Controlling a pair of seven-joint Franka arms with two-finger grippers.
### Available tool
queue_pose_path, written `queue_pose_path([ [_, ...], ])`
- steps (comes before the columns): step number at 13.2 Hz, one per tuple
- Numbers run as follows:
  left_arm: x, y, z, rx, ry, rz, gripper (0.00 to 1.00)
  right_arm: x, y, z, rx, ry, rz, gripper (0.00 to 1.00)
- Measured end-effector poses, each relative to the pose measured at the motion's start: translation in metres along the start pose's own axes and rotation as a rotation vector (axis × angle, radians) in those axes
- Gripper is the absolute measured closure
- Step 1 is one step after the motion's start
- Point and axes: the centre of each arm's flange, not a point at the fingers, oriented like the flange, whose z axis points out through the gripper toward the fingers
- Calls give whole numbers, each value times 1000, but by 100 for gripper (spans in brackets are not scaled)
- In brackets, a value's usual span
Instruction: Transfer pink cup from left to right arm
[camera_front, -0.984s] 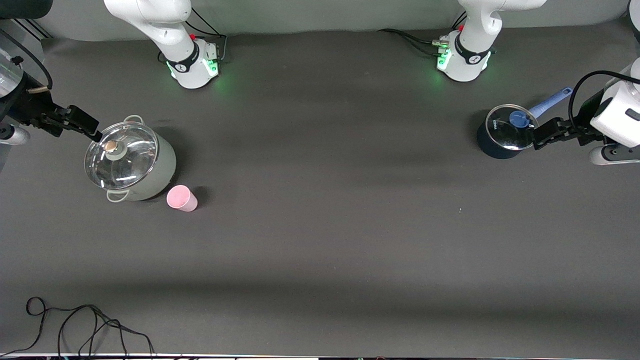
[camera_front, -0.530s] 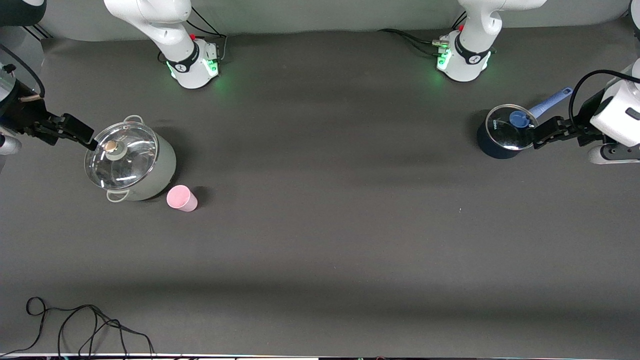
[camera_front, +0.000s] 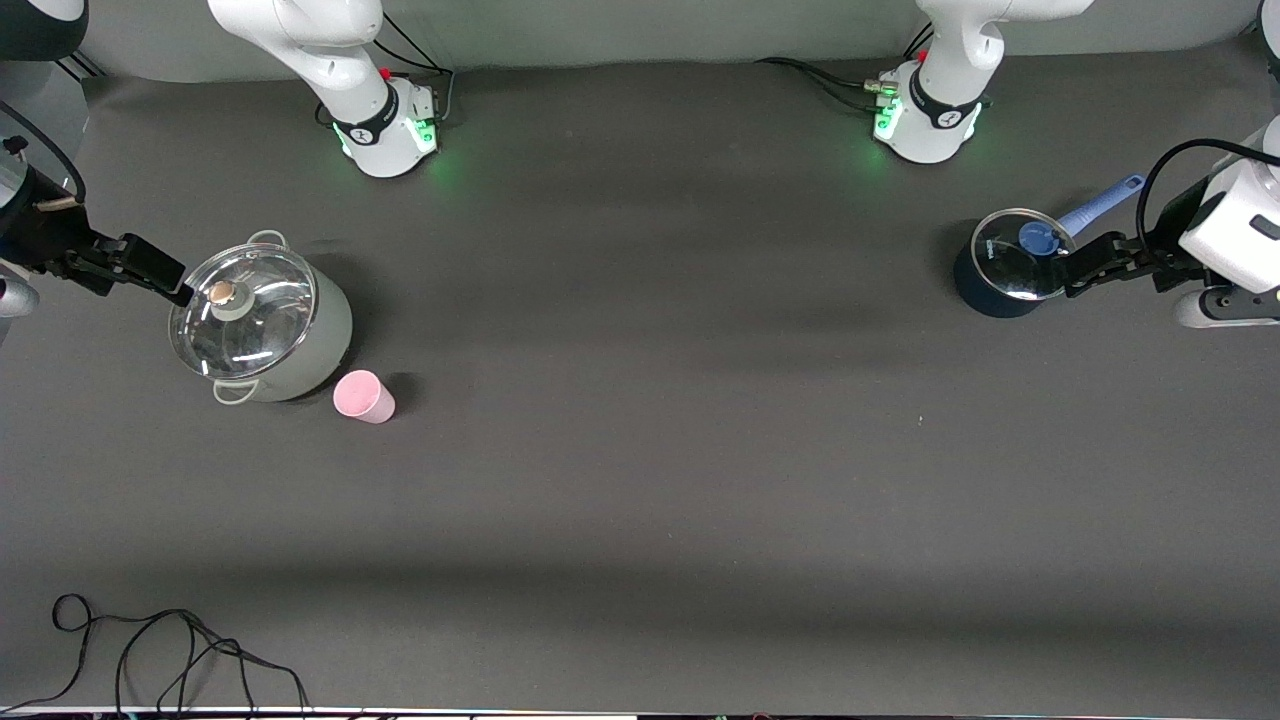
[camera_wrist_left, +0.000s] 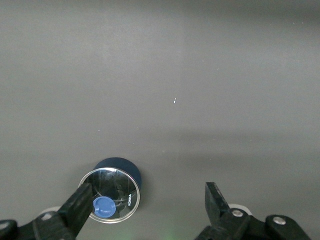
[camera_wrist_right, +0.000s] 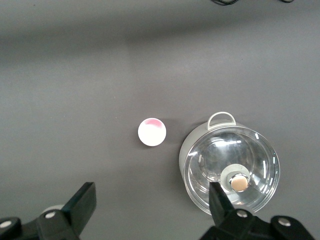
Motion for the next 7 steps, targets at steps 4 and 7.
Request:
queue_pose_path([
  [4,0,4,-4,-1,7,7,0,-3,-2,2,-5,-22,-7,0],
  [7,0,4,-6,-1,12,7,0,-7,-20,2,-6,-24,-59,0],
])
